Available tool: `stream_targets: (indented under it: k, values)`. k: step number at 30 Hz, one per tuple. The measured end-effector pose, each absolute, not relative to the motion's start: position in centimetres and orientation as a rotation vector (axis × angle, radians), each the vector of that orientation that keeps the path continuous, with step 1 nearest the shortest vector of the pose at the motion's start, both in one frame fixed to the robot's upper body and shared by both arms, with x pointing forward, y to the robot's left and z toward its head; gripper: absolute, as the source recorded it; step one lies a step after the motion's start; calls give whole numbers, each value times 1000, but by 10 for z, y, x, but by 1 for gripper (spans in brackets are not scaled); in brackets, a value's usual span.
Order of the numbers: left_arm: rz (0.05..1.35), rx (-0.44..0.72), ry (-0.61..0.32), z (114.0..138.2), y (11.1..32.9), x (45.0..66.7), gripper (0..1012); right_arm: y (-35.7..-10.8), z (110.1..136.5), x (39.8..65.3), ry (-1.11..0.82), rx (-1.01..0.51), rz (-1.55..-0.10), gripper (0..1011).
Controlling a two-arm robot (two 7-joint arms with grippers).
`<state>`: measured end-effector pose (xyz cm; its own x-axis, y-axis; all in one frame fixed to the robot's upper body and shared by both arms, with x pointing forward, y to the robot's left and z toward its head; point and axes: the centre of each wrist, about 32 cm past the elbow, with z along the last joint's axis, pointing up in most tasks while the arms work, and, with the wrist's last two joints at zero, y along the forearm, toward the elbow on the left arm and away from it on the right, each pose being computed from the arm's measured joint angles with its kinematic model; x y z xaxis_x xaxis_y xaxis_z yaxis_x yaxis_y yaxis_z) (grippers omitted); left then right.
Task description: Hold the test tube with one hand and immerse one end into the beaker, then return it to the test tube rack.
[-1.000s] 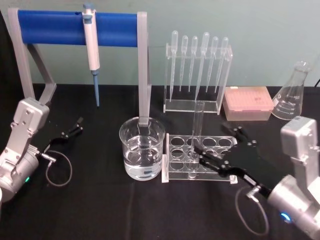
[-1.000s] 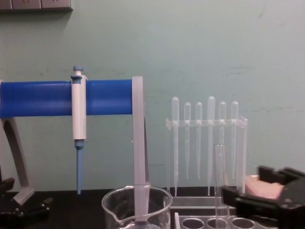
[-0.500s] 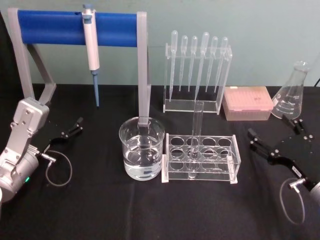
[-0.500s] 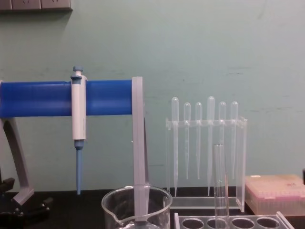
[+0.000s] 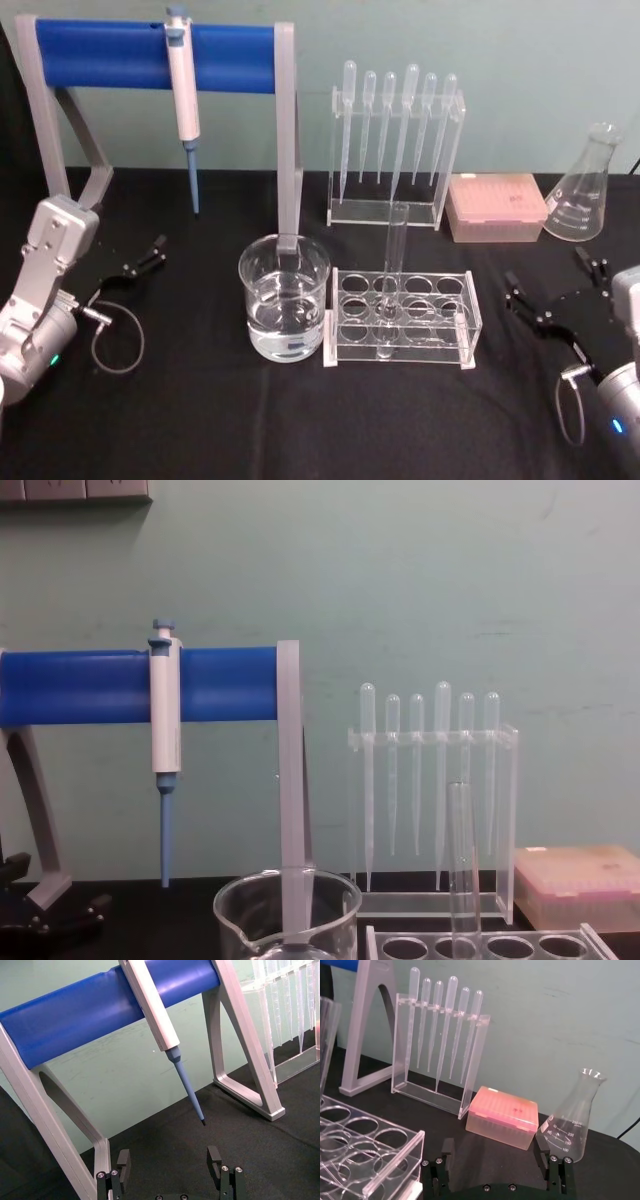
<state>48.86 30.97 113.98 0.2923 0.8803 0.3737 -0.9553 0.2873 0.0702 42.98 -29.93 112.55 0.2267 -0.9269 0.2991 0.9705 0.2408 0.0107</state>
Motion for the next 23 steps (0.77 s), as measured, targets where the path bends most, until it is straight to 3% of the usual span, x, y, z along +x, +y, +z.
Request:
stream_targets:
  k: [23]
  values:
    - [1248,304,-285,1140,310,489,1000,-298,1118,430,-283,-185,-1330,1002]
